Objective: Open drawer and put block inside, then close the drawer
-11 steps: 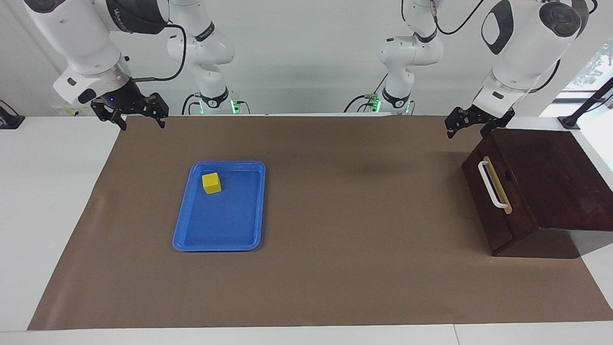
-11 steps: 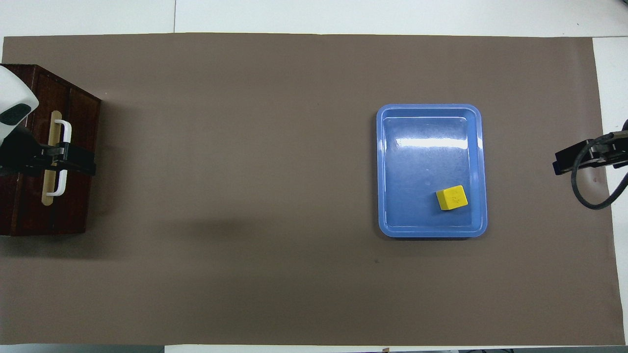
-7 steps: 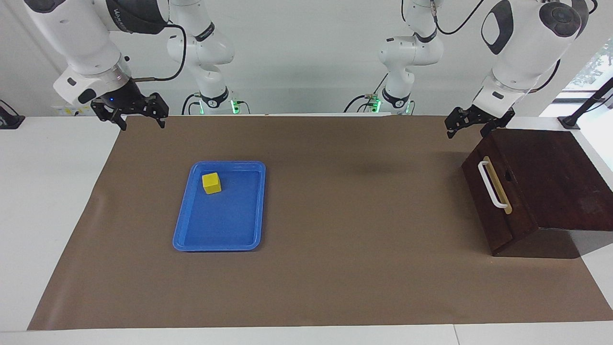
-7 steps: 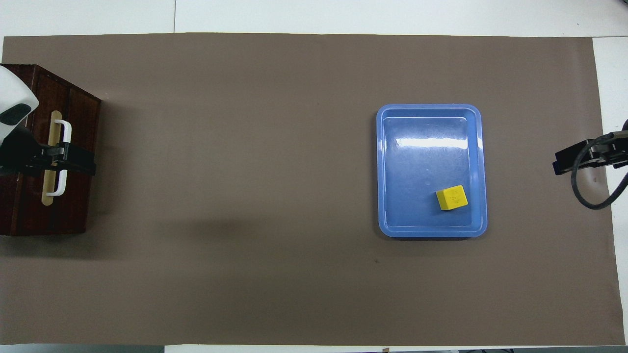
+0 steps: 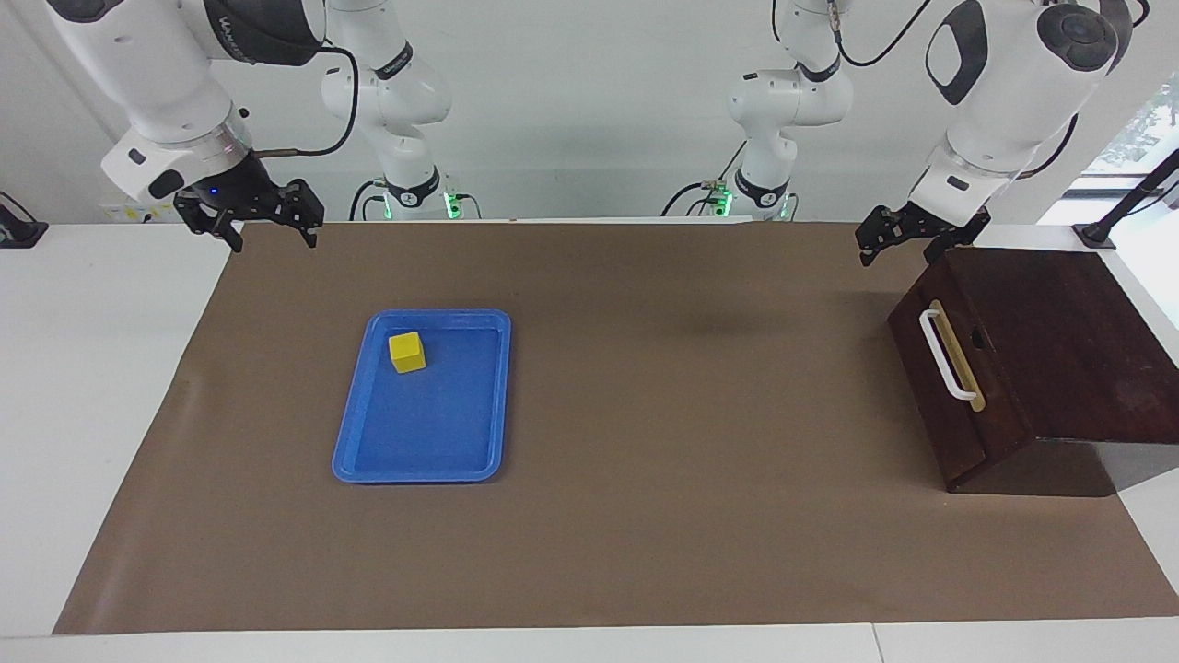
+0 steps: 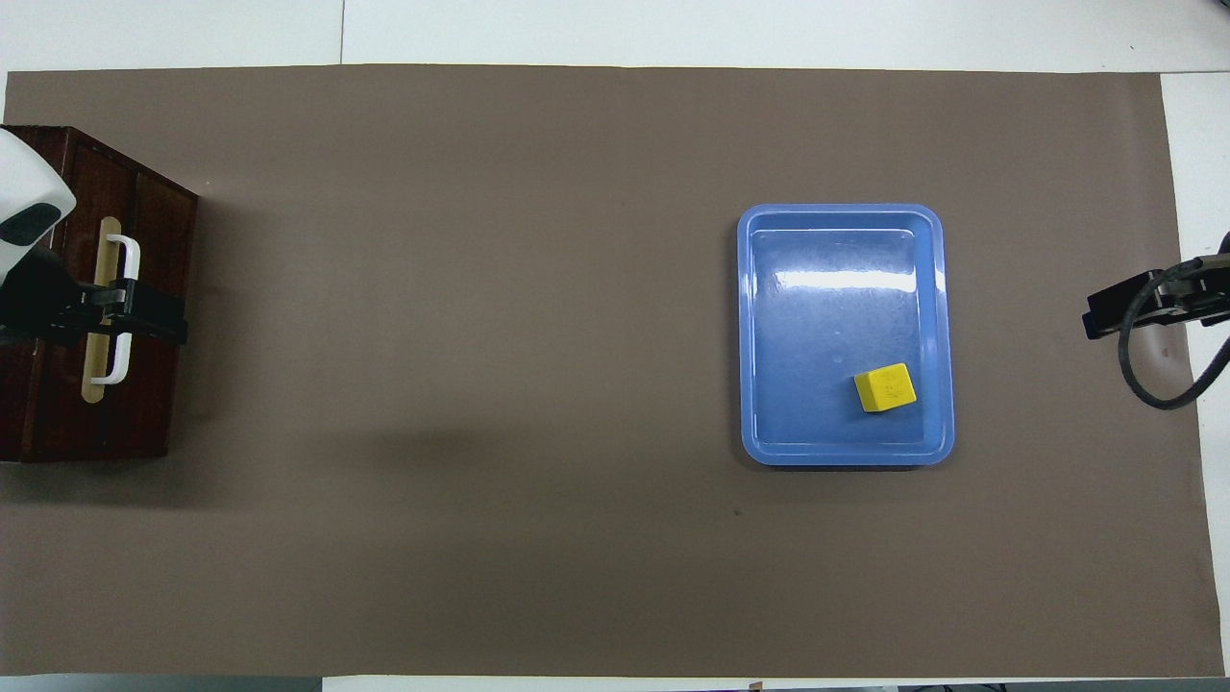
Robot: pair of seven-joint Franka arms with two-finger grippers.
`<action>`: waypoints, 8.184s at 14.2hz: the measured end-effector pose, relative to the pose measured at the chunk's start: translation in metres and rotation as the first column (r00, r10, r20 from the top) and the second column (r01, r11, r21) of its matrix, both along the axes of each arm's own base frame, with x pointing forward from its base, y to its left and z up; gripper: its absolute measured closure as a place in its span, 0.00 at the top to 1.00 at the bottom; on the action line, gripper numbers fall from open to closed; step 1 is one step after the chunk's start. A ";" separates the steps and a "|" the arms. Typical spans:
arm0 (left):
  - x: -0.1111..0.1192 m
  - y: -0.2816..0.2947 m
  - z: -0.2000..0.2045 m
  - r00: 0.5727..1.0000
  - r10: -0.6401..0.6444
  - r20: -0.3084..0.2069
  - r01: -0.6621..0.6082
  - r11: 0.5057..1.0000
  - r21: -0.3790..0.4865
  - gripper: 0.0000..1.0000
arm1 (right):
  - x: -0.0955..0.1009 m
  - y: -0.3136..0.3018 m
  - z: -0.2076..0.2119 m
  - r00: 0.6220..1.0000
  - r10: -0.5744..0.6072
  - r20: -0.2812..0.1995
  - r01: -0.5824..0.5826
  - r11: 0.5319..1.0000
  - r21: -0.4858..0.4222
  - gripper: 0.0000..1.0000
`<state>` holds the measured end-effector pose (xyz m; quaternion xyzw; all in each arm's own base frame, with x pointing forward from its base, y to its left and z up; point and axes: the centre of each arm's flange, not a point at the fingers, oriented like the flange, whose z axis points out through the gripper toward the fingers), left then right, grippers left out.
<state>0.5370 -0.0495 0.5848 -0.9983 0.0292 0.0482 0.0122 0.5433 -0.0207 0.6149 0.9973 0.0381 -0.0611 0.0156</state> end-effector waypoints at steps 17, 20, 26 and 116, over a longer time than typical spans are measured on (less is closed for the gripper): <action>0.000 0.000 0.000 1.000 0.000 -0.001 0.000 1.000 0.000 1.00 | -0.003 -0.055 -0.199 0.190 -0.826 -0.530 0.975 0.221 0.005 1.00; 0.000 0.000 0.000 1.000 0.001 -0.001 -0.001 1.000 0.000 1.00 | -0.002 -0.054 -0.245 0.085 -0.798 -0.597 0.988 0.147 -0.056 1.00; 0.004 -0.006 0.002 0.999 -0.011 0.043 0.011 1.000 0.000 1.00 | 0.006 -0.054 -0.324 -0.014 -0.754 -0.657 0.977 0.130 -0.169 1.00; 0.042 -0.216 -0.067 0.409 0.911 0.058 -0.911 0.411 -0.029 1.00 | 0.080 0.166 -0.150 0.065 -0.809 -0.584 0.985 0.145 -0.091 0.55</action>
